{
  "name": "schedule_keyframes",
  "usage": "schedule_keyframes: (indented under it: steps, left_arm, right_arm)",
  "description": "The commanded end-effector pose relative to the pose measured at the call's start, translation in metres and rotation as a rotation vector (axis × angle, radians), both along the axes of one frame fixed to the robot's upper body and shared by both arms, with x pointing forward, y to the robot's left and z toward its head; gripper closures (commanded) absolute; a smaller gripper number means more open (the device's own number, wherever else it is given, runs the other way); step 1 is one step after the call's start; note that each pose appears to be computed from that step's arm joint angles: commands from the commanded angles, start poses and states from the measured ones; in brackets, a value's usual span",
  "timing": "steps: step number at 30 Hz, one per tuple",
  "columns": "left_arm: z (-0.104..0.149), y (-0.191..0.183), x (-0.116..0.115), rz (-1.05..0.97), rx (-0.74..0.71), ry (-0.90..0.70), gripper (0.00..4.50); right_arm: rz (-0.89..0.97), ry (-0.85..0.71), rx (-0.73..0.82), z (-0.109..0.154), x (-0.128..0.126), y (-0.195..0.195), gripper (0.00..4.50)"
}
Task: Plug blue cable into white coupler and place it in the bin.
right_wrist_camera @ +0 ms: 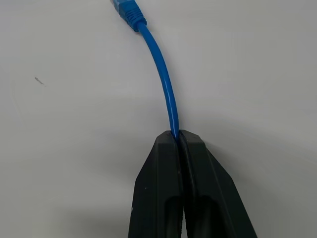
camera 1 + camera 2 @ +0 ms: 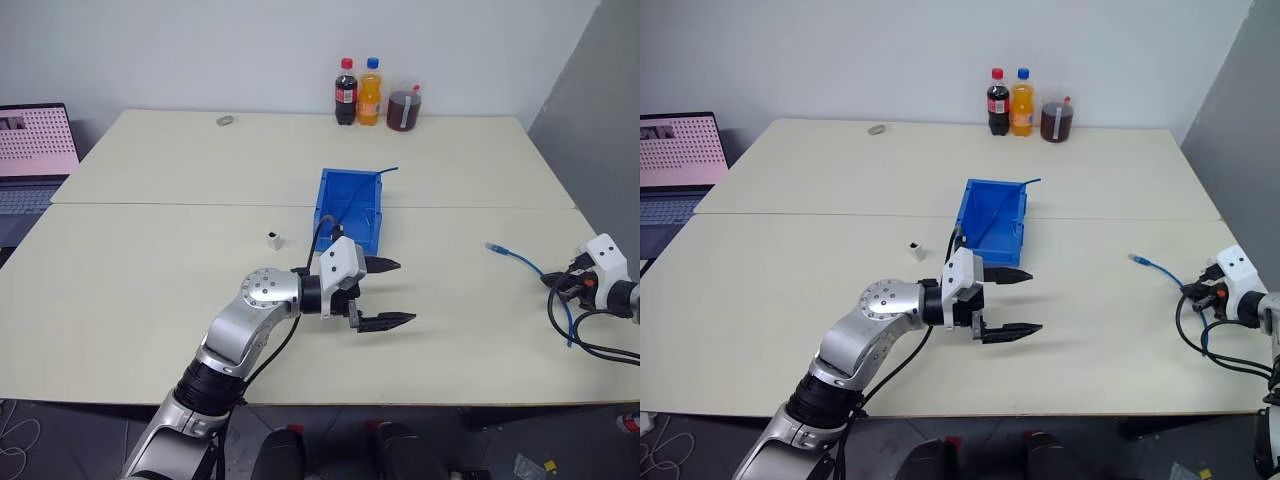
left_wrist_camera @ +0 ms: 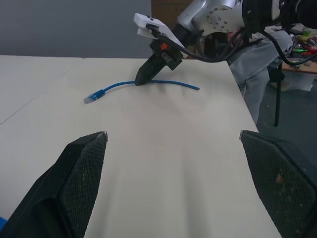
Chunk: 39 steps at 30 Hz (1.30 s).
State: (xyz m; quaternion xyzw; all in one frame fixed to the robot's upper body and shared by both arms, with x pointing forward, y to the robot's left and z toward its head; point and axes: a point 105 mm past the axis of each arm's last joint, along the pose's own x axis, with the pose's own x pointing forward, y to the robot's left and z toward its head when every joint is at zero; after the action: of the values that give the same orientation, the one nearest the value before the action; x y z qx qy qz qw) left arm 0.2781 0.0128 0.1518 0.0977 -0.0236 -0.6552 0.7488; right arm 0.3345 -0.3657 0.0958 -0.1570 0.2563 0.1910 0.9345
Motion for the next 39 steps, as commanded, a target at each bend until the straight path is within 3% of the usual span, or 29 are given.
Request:
schedule_keyframes:
  steps: [1, 5, 9, 13, 18, 25, 39]
  left_arm:
    - [0.011, 0.013, -0.006, 0.021, -0.02, -0.023, 0.0]
    - [0.007, 0.038, -0.015, 0.091, -0.003, -0.002, 0.0]
    - [0.015, 0.057, -0.009, 0.212, -0.028, -0.013, 0.0]
    - [0.017, 0.074, -0.015, 0.27, -0.01, -0.007, 0.0]
    - [0.007, 0.093, -0.025, 0.311, 0.042, 0.018, 0.0]
    - [-0.009, 0.115, -0.029, 0.364, 0.092, 0.061, 0.0]
    - [-0.039, 0.136, -0.03, 0.38, 0.203, 0.077, 0.0]
  right_arm:
    - [0.189, -0.106, -0.117, 0.046, -0.004, 0.014, 4.45]
    - [0.421, -0.13, -0.176, 0.062, -0.02, 0.062, 4.45]
    - [0.57, -0.131, -0.165, 0.064, -0.036, 0.105, 4.45]
    - [0.738, -0.146, -0.135, 0.05, -0.045, 0.164, 4.45]
    - [0.919, -0.178, -0.152, 0.034, -0.037, 0.222, 4.45]
    - [0.998, -0.168, -0.181, 0.016, -0.019, 0.249, 4.45]
    - [1.039, -0.209, -0.183, 0.012, -0.008, 0.28, 4.45]
